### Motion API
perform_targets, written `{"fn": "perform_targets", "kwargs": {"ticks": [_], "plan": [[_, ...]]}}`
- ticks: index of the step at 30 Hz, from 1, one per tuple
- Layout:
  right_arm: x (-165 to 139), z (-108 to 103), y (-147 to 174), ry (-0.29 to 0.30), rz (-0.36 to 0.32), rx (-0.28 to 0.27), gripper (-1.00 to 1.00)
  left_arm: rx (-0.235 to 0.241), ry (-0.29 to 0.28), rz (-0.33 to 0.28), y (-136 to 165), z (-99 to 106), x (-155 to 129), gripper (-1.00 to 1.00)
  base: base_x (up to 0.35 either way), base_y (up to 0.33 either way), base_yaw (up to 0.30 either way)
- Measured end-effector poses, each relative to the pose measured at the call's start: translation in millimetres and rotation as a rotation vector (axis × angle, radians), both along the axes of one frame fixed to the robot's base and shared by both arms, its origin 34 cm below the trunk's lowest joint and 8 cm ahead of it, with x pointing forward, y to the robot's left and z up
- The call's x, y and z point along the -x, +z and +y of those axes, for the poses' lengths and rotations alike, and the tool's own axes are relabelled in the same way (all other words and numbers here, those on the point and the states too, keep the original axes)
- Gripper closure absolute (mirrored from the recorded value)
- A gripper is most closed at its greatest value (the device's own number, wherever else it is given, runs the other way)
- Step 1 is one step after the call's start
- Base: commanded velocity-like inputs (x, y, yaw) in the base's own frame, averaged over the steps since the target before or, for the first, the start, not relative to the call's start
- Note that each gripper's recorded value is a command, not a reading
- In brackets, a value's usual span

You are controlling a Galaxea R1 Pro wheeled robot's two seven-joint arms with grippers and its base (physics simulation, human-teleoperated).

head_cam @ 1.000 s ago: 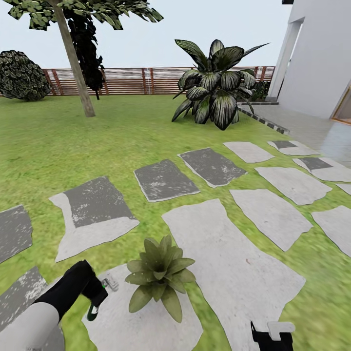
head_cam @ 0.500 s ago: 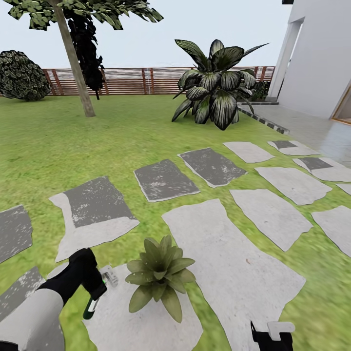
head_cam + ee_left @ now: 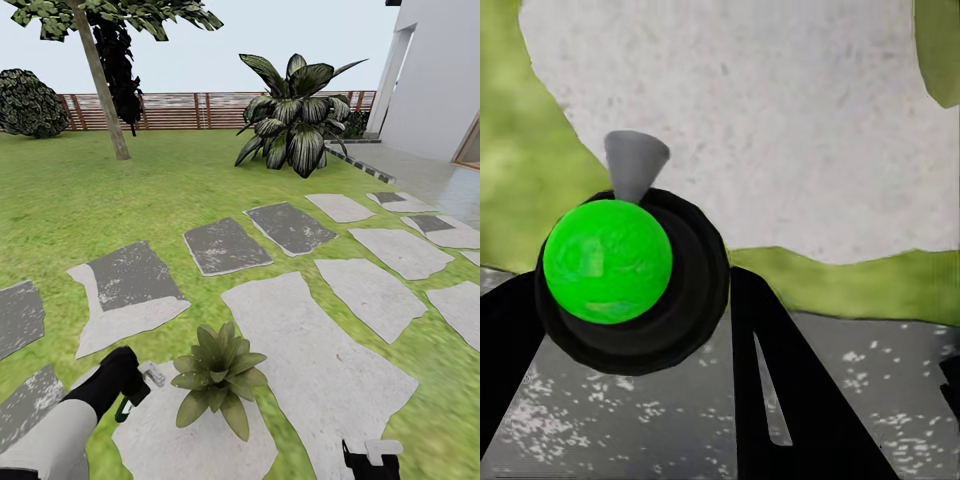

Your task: Pick up the pesticide atomizer in the garden and spray insectifuge to fully cover both potted plants in the garden.

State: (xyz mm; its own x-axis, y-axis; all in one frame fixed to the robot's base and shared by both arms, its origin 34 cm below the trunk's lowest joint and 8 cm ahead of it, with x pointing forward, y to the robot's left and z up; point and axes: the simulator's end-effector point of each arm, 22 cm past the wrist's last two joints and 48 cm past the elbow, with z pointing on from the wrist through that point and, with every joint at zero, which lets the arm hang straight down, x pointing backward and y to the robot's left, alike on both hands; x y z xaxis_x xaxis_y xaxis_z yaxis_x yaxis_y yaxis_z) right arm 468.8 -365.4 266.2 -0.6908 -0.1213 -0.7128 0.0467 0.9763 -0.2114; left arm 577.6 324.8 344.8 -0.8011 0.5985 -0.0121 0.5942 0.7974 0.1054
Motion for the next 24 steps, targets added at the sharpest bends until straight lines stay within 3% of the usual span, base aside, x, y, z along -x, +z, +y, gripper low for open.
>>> {"fn": "perform_targets", "kwargs": {"ticks": [5,6,7,8,11,16,24], "plan": [[0,0,0,0.0,0.0,0.0,-1.0,0.005,0.026,0.067,-19,3,29,1.0,0.0,0.0,0.0],[0,0,0,0.0,0.0,0.0,-1.0,0.015,0.034,0.077,-22,1,33,1.0,0.0,0.0,0.0],[0,0,0,0.0,0.0,0.001,-1.0,0.071,0.078,0.088,-26,-10,39,1.0,0.0,0.0,0.0],[0,0,0,0.0,0.0,0.0,-1.0,0.09,0.11,0.063,-27,-12,34,1.0,0.0,0.0,0.0],[0,1,0,0.001,0.0,-0.002,-1.0,0.026,0.13,0.008,-28,3,25,1.0,0.0,0.0,0.0],[0,1,0,0.001,0.0,-0.002,-1.0,0.081,0.184,0.007,-35,-9,33,1.0,0.0,0.0,0.0],[0,1,0,0.002,0.001,-0.001,-1.0,0.102,0.196,0.008,-36,-16,34,1.0,-0.043,-0.03,0.002]]}}
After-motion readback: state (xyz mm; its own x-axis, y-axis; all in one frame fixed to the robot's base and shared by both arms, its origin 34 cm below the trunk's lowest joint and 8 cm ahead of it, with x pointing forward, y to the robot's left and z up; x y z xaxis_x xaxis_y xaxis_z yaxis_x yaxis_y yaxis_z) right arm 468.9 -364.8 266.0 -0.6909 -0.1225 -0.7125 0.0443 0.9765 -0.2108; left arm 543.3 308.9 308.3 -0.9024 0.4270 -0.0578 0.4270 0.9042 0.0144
